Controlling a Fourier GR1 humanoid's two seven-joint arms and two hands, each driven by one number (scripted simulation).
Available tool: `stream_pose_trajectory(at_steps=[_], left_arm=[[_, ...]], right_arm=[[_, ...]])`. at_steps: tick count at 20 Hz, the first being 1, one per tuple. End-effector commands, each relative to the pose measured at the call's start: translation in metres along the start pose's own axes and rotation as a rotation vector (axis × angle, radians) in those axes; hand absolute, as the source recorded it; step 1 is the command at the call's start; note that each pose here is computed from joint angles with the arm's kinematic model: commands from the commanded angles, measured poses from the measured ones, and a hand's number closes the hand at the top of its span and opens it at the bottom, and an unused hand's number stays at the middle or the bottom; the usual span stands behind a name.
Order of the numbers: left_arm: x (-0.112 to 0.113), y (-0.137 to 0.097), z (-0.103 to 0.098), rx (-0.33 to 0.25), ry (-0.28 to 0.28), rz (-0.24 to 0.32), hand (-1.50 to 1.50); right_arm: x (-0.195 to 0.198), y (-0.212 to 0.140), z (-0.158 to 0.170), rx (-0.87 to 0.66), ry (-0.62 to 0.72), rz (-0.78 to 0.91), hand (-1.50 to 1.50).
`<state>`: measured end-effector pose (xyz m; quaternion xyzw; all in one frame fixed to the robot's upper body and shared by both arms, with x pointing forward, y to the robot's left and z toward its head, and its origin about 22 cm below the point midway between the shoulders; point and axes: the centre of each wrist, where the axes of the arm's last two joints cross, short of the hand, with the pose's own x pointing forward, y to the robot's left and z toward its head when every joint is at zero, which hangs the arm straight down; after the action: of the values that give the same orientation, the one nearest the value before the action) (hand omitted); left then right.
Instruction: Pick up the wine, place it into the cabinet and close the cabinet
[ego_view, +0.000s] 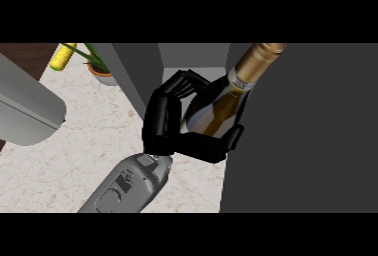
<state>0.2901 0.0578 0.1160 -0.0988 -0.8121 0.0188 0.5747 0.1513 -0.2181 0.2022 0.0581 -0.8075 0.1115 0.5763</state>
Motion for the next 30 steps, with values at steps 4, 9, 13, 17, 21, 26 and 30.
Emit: stream_pose_trajectory(at_steps=[4,9,13,17,21,26,30], left_arm=[[-0.022,0.007,0.003,0.059,0.023,0.051,1.5],[-0.062,0.018,0.009,0.056,0.025,-0.02,1.5],[-0.06,0.01,-0.007,0.04,0.021,-0.09,1.5],[-0.079,0.017,0.006,0.066,-0.011,-0.136,1.5],[-0.088,0.029,-0.005,0.12,-0.016,-0.146,1.5],[-0.086,0.025,-0.012,0.126,-0.035,-0.149,1.5],[-0.076,0.041,-0.03,0.148,-0.023,-0.125,1.5]], right_arm=[[0.022,-0.002,0.021,0.043,-0.047,-0.027,-1.5],[0.032,0.004,0.031,0.054,-0.044,-0.03,-1.5],[0.009,0.009,0.007,0.028,-0.052,-0.026,-1.5],[0.024,0.003,0.021,0.027,-0.059,-0.036,-1.5],[0.015,0.001,0.016,0.023,-0.038,-0.044,-1.5],[0.021,0.001,0.018,0.047,-0.044,-0.03,-1.5],[0.015,0.003,0.008,0.039,-0.043,-0.03,-1.5]])
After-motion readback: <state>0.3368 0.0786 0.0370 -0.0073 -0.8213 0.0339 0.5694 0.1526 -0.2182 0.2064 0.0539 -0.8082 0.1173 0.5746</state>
